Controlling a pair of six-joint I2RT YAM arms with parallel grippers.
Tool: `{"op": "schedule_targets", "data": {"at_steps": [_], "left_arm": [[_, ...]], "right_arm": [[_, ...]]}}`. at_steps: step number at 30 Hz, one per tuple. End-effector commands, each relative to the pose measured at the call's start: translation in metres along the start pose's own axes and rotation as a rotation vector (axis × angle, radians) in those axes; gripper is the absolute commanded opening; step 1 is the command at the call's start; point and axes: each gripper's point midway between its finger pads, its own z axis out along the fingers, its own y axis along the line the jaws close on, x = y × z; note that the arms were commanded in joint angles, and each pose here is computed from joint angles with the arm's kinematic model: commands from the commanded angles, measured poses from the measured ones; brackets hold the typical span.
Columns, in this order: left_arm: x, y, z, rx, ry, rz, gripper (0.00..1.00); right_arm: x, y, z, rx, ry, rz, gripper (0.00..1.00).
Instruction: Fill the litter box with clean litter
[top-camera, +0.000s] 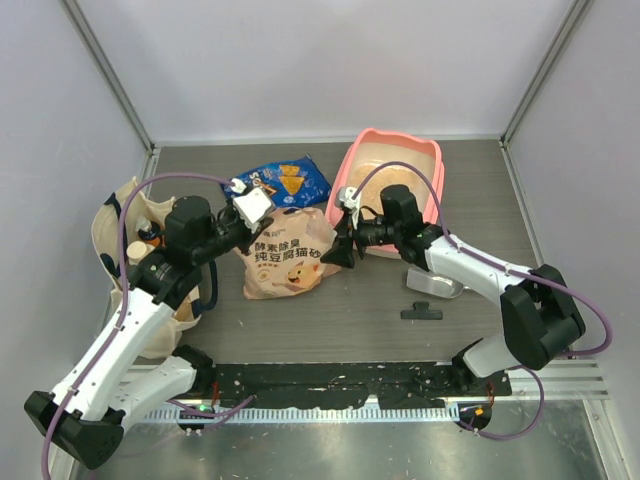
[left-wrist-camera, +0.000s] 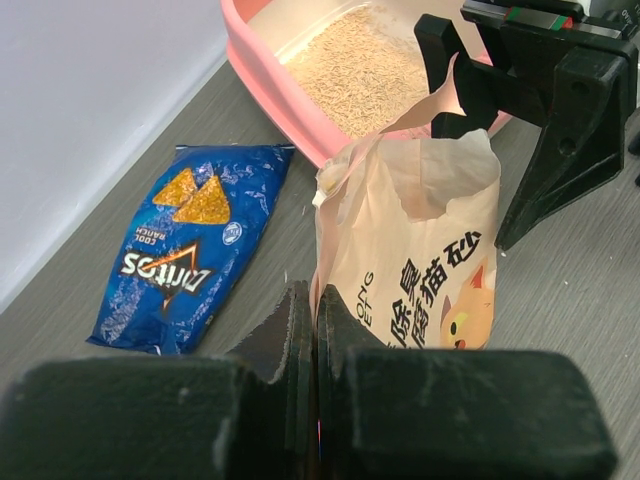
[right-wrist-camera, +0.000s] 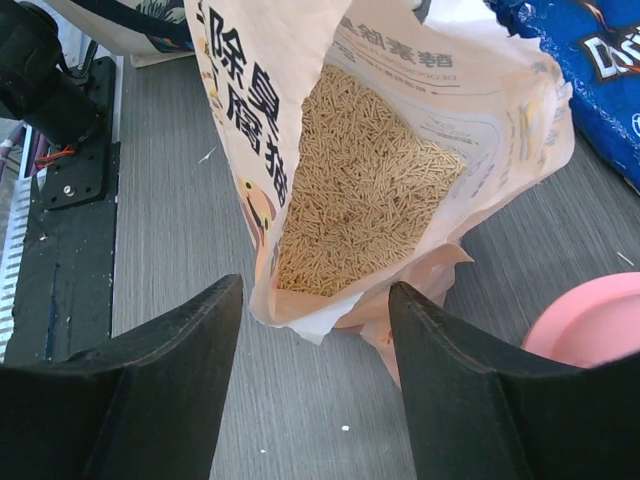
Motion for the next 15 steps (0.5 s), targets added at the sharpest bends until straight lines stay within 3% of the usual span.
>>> {"op": "schedule_targets", "data": {"at_steps": [1,5,15], "left_arm": [[-0.057,0.021,-0.009,-0.077,-0.177,0.056,0.0],[-0.057,0.02,-0.009,-0.072,-0.175,0.05,0.0],[-0.052,0.012,-0.017,-0.043,-0.148,0.044,0.0]], "right_arm": [[-0.031,0.005,0.0,-0.031,-0.073,-0.05,0.63],[-0.03,0.006,0.003,-0.057,-0.07,-0.042,0.59],[-0.047,-0.006,0.029,-0.038,-0.171,0.026,0.61]]}}
